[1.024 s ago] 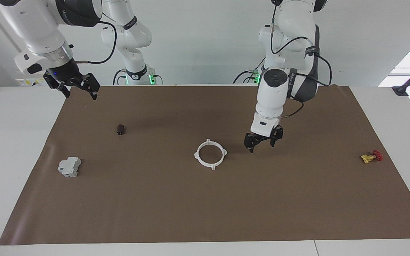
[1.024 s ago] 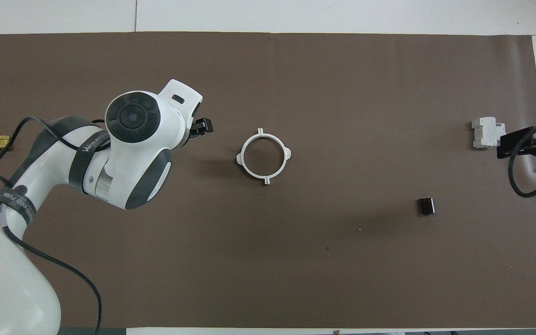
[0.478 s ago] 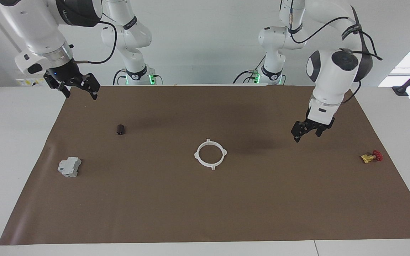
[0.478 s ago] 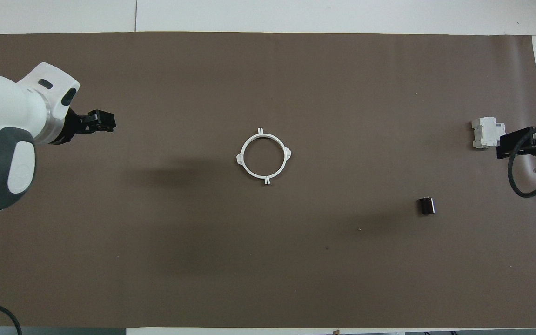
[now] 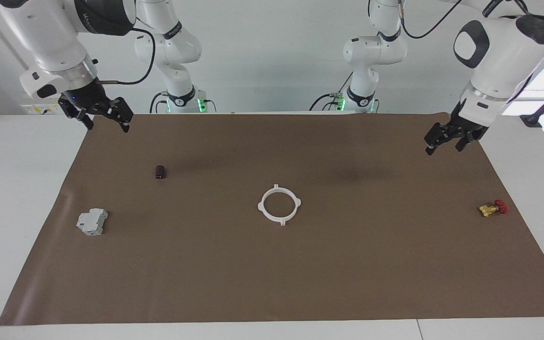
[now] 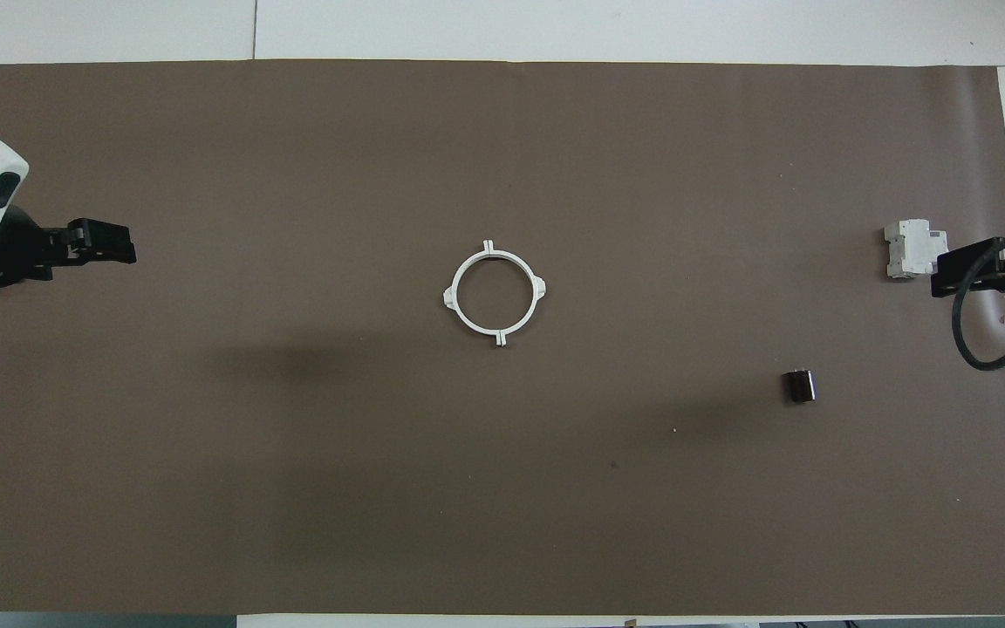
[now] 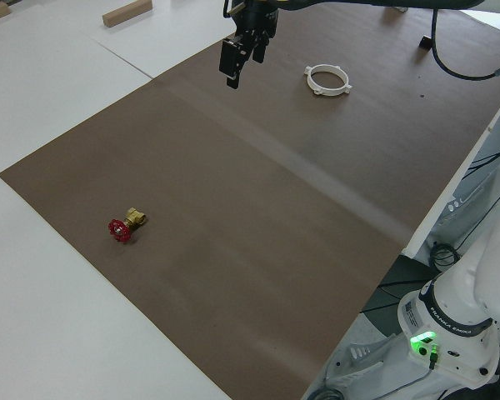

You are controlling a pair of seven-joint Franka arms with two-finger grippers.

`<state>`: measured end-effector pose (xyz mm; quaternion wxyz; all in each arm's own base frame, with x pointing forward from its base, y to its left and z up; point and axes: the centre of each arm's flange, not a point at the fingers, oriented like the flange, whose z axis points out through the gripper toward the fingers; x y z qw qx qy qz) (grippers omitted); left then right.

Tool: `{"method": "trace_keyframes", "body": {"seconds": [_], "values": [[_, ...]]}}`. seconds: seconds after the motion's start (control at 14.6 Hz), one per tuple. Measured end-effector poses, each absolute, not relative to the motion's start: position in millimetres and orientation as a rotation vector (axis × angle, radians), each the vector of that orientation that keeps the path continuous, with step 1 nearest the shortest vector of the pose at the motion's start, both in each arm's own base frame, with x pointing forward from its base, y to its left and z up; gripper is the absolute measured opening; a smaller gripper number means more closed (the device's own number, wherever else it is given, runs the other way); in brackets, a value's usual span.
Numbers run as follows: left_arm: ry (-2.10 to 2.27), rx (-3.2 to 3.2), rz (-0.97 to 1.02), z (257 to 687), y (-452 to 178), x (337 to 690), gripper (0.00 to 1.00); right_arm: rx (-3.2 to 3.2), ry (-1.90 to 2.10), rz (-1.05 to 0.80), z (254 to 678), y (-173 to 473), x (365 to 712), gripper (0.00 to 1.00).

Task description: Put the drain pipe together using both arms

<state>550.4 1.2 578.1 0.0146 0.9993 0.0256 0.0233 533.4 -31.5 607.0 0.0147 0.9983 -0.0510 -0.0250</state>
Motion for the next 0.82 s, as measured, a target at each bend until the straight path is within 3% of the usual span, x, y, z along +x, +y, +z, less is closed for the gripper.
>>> {"method": "trace_keyframes", "body": {"seconds": [0.34, 0.82], "values": [[0.064, 3.112, 0.018, 628.0, 10.5, 541.2, 1.00, 3.107, -0.158, -0.078, 607.0, -31.5, 533.4, 1.00], [0.059, 3.113, -0.055, 620.3, 10.4, 544.5, 1.00, 3.107, -0.158, -0.078, 607.0, -31.4, 533.4, 1.00]]}}
